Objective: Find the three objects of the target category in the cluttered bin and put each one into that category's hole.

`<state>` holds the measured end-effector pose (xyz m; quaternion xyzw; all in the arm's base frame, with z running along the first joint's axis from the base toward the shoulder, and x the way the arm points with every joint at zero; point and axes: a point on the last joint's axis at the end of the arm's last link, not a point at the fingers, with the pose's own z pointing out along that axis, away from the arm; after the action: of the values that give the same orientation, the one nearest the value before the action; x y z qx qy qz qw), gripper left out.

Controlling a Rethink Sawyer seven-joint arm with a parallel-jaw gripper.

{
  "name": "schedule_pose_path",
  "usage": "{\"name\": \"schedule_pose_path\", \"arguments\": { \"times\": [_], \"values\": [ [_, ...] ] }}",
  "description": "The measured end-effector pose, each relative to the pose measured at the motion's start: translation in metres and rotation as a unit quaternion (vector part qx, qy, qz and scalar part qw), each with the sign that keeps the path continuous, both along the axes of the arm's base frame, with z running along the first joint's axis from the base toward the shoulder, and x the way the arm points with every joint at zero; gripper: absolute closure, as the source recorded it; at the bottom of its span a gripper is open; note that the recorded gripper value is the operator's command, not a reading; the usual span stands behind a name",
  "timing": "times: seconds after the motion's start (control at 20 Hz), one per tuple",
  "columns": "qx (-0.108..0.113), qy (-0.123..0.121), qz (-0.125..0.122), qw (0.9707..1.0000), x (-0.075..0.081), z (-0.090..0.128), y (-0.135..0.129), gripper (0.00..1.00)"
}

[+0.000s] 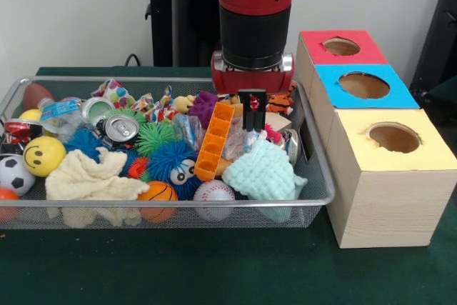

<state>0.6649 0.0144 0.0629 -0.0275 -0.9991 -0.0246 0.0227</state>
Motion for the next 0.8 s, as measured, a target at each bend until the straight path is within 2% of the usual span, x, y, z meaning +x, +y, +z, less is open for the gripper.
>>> {"name": "schedule_pose_path", "arguments": {
  "times": [0.05, 0.2, 0.25, 0.8],
  "values": [
    [-0.001, -0.005, -0.001, 1.0000, 0.007, -0.001, -0.002, 1.00],
    [-0.002, -0.009, -0.001, 1.0000, 0.014, -0.002, -0.004, 1.00],
    [-0.002, -0.011, -0.001, 0.9999, 0.016, -0.002, -0.004, 0.00],
    [-0.005, -0.023, -0.002, 0.9997, 0.029, 0.000, -0.007, 0.00]
  ]
}}
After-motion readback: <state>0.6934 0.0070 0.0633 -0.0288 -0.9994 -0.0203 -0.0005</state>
